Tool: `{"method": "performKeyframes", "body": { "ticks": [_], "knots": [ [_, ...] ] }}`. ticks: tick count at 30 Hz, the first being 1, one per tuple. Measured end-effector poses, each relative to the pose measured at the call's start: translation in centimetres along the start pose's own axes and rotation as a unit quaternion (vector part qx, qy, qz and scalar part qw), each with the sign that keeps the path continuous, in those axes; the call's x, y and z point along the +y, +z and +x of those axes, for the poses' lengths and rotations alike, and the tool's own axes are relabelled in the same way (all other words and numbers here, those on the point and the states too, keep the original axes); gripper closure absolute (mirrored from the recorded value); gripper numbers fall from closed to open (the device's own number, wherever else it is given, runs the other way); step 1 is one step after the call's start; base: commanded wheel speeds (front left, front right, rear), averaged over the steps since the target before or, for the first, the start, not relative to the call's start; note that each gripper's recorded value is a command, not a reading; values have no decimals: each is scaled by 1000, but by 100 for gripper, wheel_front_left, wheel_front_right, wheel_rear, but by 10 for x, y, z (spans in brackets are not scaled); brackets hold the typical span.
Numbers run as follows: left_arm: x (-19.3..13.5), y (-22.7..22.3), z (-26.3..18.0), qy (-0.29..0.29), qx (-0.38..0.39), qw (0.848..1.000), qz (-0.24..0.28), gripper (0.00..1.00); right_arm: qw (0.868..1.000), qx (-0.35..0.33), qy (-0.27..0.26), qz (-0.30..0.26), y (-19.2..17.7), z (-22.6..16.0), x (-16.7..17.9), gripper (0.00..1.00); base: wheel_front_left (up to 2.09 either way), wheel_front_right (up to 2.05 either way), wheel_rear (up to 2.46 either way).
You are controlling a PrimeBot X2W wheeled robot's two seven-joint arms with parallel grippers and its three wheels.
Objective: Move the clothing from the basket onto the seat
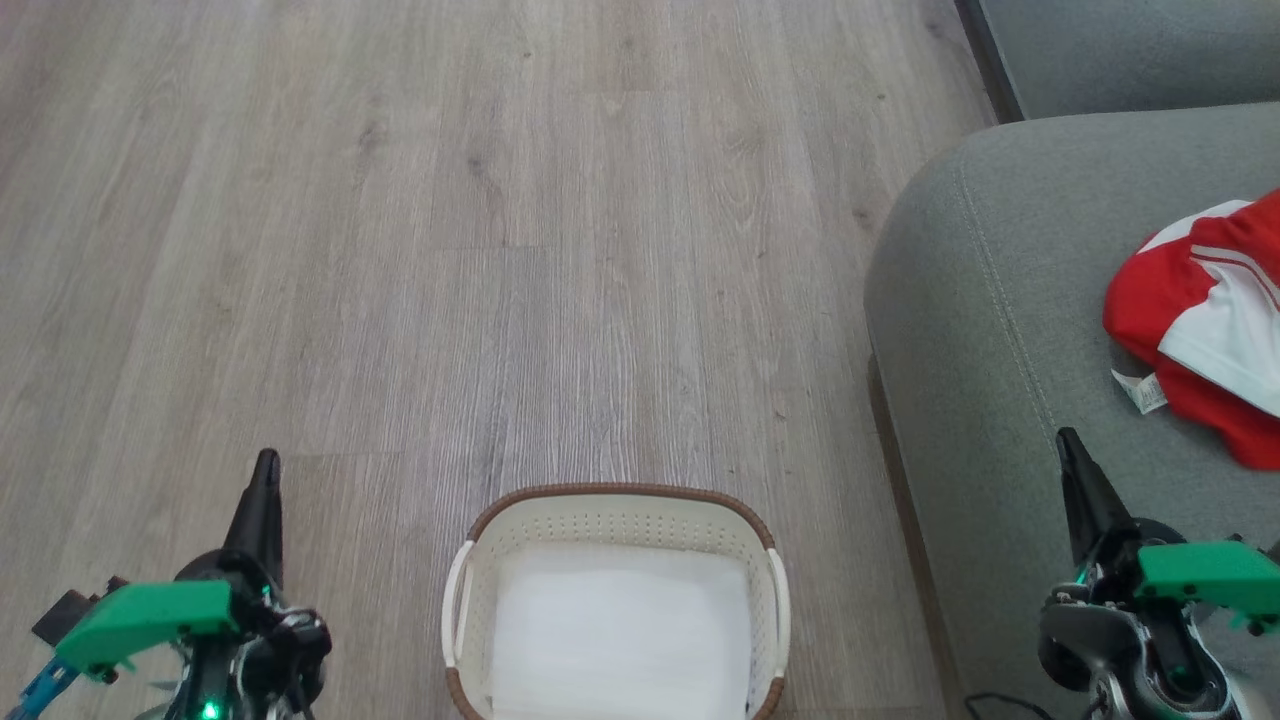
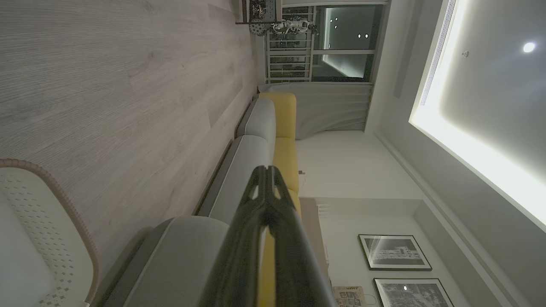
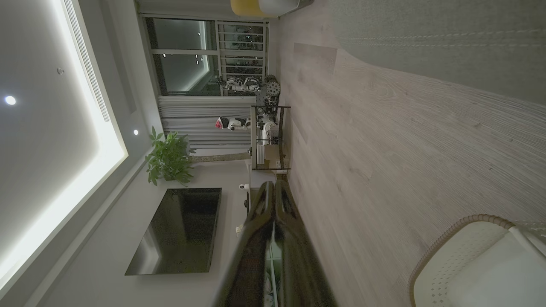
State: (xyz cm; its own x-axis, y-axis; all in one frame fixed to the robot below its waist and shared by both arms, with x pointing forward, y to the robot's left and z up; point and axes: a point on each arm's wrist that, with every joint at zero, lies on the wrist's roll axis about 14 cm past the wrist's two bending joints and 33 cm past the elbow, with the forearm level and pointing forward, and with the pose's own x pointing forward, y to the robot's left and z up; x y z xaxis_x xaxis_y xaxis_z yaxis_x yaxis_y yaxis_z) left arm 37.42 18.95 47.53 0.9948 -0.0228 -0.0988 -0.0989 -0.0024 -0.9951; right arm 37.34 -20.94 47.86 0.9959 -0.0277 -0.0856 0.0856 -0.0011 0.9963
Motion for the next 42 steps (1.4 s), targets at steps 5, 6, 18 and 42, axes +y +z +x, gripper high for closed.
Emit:
{"method": "performKeyframes", "body": {
  "ticks": [5, 6, 18, 42],
  "knots": [
    [0, 0, 0, 0, 0, 1000, 0, 100, 1000, 0, 0, 0, 0, 0, 0, 100, 0, 0, 0],
    [0, 0, 0, 0, 0, 1000, 0, 100, 1000, 0, 0, 0, 0, 0, 0, 100, 0, 0, 0],
    [0, 0, 0, 0, 0, 1000, 0, 100, 1000, 0, 0, 0, 0, 0, 0, 100, 0, 0, 0],
    [0, 0, 0, 0, 0, 1000, -1, 100, 1000, 0, 0, 0, 0, 0, 0, 100, 0, 0, 0]
  ]
}}
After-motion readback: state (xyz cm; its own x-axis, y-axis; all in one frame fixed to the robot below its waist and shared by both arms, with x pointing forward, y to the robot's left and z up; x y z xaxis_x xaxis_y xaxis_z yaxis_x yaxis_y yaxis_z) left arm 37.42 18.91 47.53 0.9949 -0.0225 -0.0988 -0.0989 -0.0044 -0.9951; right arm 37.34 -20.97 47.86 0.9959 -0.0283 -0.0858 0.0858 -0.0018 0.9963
